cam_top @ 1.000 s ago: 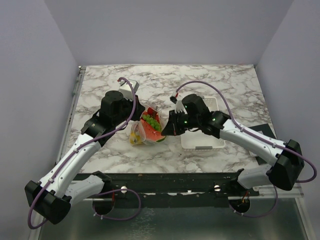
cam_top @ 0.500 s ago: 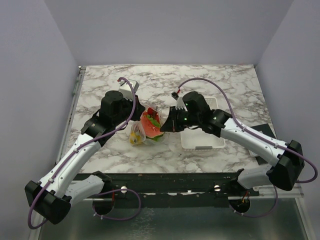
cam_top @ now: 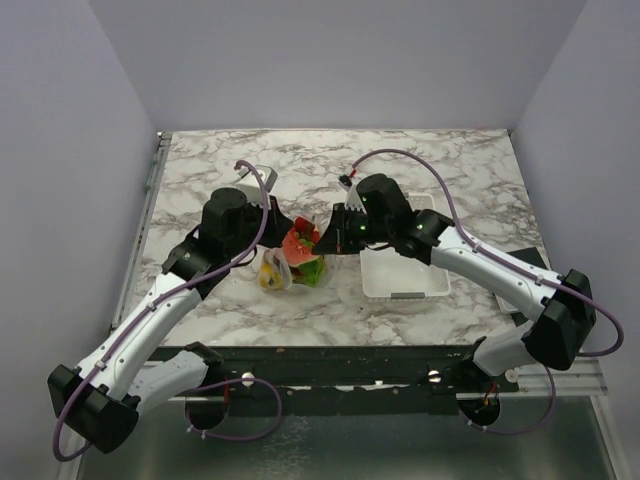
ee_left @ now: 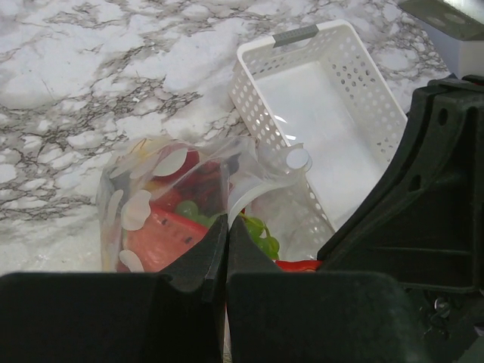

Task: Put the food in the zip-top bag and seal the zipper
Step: Adjust the fake fruit in the zipper food storage bag.

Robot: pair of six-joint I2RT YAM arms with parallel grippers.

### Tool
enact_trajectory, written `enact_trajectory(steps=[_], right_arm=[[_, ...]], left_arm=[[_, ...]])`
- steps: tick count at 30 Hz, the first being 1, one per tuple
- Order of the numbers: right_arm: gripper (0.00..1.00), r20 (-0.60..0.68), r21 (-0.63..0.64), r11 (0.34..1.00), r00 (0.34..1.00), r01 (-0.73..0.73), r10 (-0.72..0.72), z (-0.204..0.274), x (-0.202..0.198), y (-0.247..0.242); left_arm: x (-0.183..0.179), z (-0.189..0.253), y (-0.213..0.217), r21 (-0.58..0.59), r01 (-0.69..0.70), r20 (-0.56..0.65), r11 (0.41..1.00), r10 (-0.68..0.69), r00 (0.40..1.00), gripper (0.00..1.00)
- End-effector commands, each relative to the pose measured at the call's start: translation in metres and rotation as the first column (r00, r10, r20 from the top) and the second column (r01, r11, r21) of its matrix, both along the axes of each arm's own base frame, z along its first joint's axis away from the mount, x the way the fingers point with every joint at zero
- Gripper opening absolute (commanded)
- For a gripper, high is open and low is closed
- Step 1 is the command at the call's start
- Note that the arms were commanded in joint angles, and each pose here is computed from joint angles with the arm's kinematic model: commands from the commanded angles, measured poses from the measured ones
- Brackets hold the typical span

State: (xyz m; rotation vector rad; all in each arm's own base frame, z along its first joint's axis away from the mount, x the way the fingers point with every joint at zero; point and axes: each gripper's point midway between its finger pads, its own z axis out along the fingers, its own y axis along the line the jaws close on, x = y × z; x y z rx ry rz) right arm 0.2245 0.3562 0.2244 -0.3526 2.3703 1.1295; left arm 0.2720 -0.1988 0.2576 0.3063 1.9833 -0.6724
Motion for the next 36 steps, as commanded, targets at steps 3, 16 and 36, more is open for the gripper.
enact_trajectory(steps=[3,16,36], right_arm=[[0.01,-0.023,0.086,0.993,0.997,0.075,-0.074,0.014,0.013,0.011],[0.01,-0.097,0.186,0.943,0.961,0.274,-0.26,0.004,0.035,0.013],[0.01,-0.115,0.289,0.817,0.865,0.499,-0.488,-0.009,0.074,0.027]], left_arm=[[-0.024,0.012,-0.023,-0.086,0.09,0.007,0.992,-0.09,0.996,0.0],[-0.047,0.01,-0.049,-0.126,0.164,-0.024,0.978,-0.169,0.985,0.0],[-0.055,0.009,-0.065,-0.178,0.194,-0.068,0.965,-0.208,0.976,0.0]])
